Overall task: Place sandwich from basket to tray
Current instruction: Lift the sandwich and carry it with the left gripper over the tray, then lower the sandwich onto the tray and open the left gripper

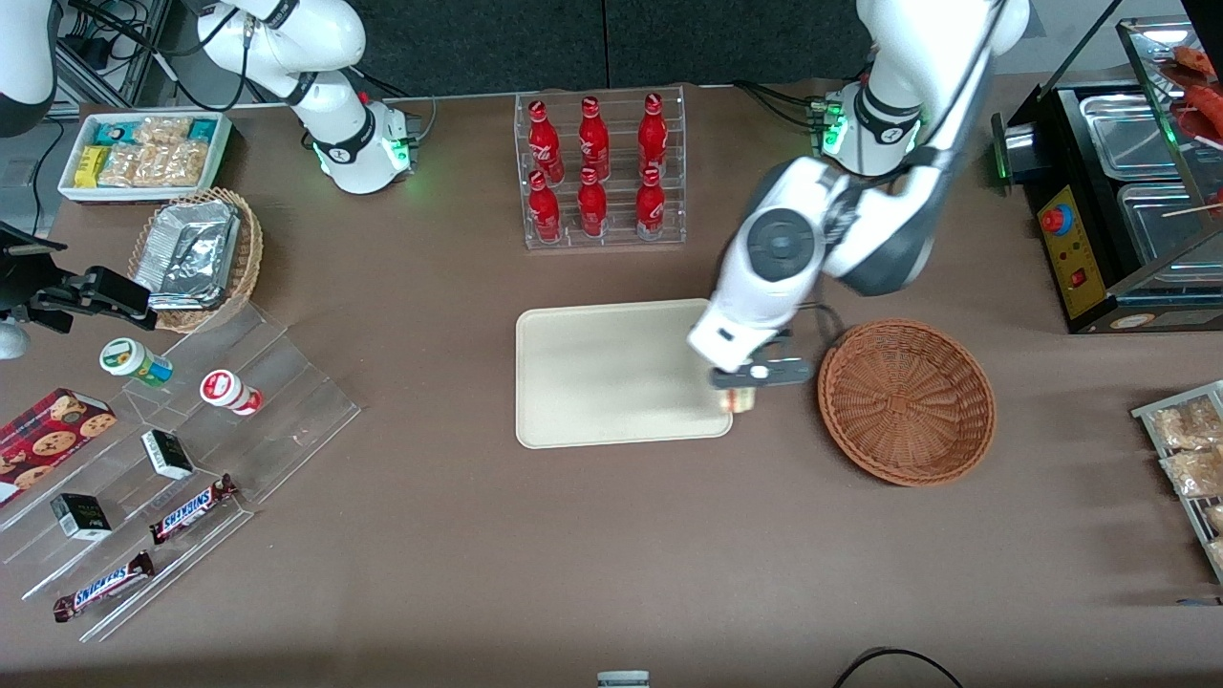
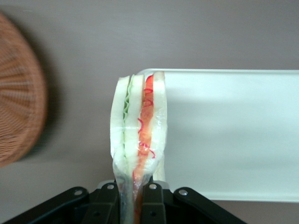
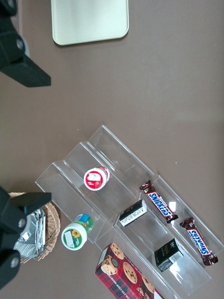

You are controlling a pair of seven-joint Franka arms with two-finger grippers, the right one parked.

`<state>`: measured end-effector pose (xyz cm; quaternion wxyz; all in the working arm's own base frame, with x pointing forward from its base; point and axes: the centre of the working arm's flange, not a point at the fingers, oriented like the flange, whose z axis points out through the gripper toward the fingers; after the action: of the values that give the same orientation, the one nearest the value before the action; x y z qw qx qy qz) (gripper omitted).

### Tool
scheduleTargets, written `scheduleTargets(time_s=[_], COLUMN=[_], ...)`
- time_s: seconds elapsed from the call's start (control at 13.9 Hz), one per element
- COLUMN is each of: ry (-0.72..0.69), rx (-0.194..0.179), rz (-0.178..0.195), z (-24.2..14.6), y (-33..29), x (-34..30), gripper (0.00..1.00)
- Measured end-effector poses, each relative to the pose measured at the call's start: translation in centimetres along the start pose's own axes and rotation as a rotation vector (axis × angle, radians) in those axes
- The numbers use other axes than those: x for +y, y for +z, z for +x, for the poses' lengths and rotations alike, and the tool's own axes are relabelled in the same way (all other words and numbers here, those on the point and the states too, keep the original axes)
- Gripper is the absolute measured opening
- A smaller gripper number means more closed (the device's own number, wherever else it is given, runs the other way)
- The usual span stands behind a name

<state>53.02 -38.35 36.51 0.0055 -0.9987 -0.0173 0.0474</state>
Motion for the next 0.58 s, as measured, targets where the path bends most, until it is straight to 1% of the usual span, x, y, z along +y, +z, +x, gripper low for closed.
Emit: scheduleTargets(time_s=[0.14, 0.29, 0.58], ry=[0.048, 0.09, 0.112], rx=[-0.01, -0.024, -0.039], rz=[-0.003, 0.002, 0.011], z=[-0.4, -1.3, -2.3], y=[1.9, 4.3, 7.7], x=[4.0, 7.4, 11.1], gripper=[0.16, 0.16, 0.16])
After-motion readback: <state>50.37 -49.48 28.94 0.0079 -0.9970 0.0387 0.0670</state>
